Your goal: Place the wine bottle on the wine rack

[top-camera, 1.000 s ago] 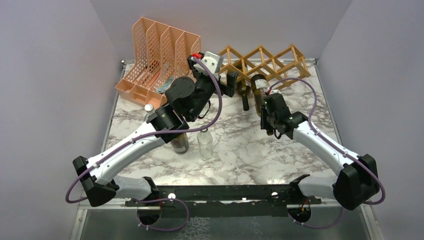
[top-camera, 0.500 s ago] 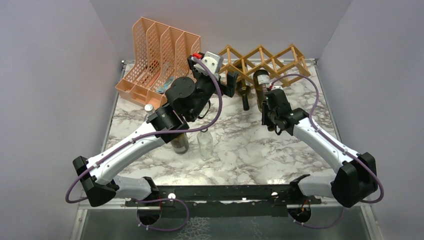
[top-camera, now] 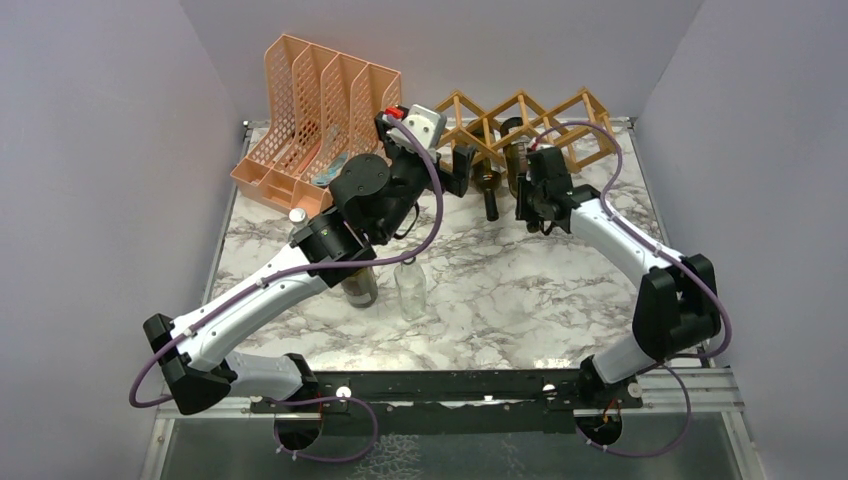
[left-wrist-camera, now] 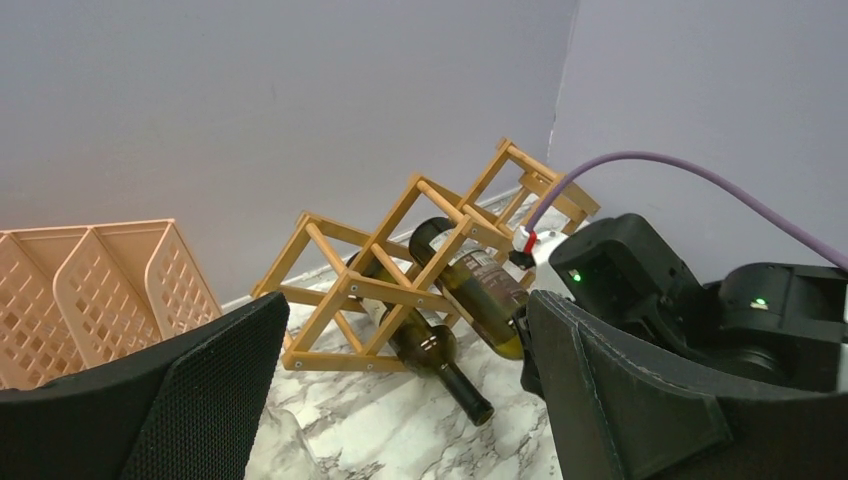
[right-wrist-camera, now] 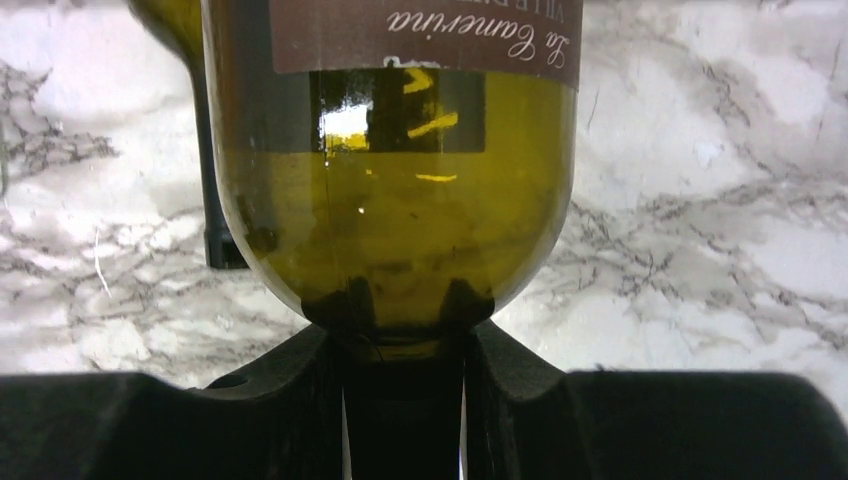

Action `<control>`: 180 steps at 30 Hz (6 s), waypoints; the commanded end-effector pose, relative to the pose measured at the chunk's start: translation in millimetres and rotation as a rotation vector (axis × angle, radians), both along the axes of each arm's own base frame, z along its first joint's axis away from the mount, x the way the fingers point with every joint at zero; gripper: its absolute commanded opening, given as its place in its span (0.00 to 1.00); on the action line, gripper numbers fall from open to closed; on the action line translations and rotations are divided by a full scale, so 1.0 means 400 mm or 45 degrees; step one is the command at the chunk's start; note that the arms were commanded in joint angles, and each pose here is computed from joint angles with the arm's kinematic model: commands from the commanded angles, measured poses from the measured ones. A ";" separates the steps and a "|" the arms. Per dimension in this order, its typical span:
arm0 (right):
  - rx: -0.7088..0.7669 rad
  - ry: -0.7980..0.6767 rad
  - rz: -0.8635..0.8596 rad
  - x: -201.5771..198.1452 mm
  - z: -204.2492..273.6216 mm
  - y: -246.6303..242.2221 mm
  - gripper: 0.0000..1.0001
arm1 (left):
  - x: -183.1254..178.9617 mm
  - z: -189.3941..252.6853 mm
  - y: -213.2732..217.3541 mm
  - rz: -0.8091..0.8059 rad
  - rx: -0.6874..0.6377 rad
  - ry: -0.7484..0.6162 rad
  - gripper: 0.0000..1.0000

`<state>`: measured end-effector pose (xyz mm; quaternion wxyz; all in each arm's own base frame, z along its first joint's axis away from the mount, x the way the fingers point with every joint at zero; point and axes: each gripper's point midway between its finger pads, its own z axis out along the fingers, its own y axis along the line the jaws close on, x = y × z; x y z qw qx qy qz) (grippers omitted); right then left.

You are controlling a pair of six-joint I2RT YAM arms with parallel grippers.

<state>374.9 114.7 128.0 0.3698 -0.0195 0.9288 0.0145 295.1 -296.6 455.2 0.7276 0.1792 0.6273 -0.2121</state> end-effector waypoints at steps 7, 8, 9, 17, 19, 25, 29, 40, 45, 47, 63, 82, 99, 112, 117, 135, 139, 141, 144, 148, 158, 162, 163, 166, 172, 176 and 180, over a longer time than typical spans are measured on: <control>0.075 -0.232 0.096 0.188 0.101 0.032 0.02 | -0.036 0.050 0.035 -0.022 -0.052 -0.034 0.96; 0.073 -0.232 0.099 0.193 0.101 0.030 0.03 | -0.036 0.050 0.036 -0.020 -0.053 -0.034 0.96; 0.073 -0.230 0.107 0.197 0.100 0.030 0.04 | -0.037 0.049 0.037 -0.020 -0.052 -0.033 0.96; 0.060 -0.208 0.112 0.236 0.090 0.031 0.13 | -0.035 0.044 0.031 -0.028 -0.050 -0.029 0.96; 0.057 -0.212 0.109 0.248 0.093 0.033 0.17 | -0.034 0.042 0.030 -0.027 -0.047 -0.027 0.96; 0.026 -0.245 0.087 0.281 0.093 0.027 0.27 | -0.033 0.037 0.028 -0.026 -0.041 -0.023 0.96; 0.006 -0.279 0.089 0.301 0.093 0.024 0.28 | -0.032 0.032 0.026 -0.026 -0.036 -0.016 0.96; 0.000 -0.317 0.081 0.315 0.106 0.023 0.56 | -0.031 0.027 0.028 -0.023 -0.032 -0.008 0.96; -0.004 -0.337 0.063 0.297 0.132 0.011 0.63 | -0.031 0.023 0.026 -0.026 -0.029 -0.004 0.96; -0.004 -0.358 0.050 0.290 0.153 0.005 0.65 | -0.031 0.022 0.024 -0.029 -0.028 -0.002 0.96; 0.265 -0.389 0.266 0.119 0.358 0.077 0.73 | -0.055 -0.006 0.056 -0.030 0.018 0.030 0.97; 0.635 -0.542 1.282 -0.248 0.514 0.621 0.73 | -0.143 0.169 0.273 0.134 -0.228 -0.130 0.98; 0.601 -0.568 1.716 -0.392 0.437 0.939 0.73 | -0.171 0.201 0.364 0.230 -0.352 -0.174 0.98; 0.545 -0.677 1.696 -0.368 0.419 1.003 0.46 | -0.172 0.197 0.370 0.240 -0.346 -0.170 0.98; 0.498 -0.772 1.596 -0.341 0.453 0.974 0.25 | -0.169 0.191 0.363 0.235 -0.339 -0.161 0.98; 0.336 -0.919 1.171 -0.273 0.563 0.785 0.08 | -0.158 0.182 0.320 0.181 -0.325 -0.143 0.98; 0.277 -0.902 1.066 -0.257 0.564 0.733 0.08 | -0.152 0.169 0.306 0.173 -0.295 -0.149 0.98; 0.245 -0.890 0.997 -0.250 0.556 0.697 0.07 | -0.147 0.157 0.305 0.185 -0.266 -0.196 0.98; 0.202 -0.879 0.871 -0.243 0.543 0.631 0.07 | -0.133 0.123 0.299 0.213 -0.224 -0.200 0.99; 0.179 -0.848 0.681 -0.241 0.526 0.538 0.06 | -0.114 0.075 0.258 0.183 -0.166 -0.176 0.99; 0.309 -0.853 0.347 -0.311 0.584 0.304 0.05 | -0.168 -0.069 0.064 -0.290 -0.097 -0.120 0.99; 0.382 -0.859 0.279 -0.341 0.625 0.244 0.05 | -0.201 -0.141 -0.020 -0.508 -0.032 -0.067 0.99; 0.393 -0.858 0.266 -0.346 0.632 0.231 0.05 | -0.209 -0.163 -0.039 -0.557 -0.004 -0.046 0.99; 0.423 -0.859 0.248 -0.360 0.653 0.208 0.05 | -0.228 -0.216 -0.090 -0.686 0.048 0.000 0.99; 0.479 -0.888 0.235 -0.377 0.702 0.181 0.04 | -0.231 -0.298 -0.162 -0.816 0.115 0.062 0.99; 0.518 -0.922 0.251 -0.388 0.739 0.173 0.04 | -0.251 -0.334 -0.189 -0.916 0.145 0.068 0.99; 0.553 -0.970 0.267 -0.396 0.777 0.165 0.03 | -0.276 -0.359 -0.211 -1.018 0.171 0.084 0.99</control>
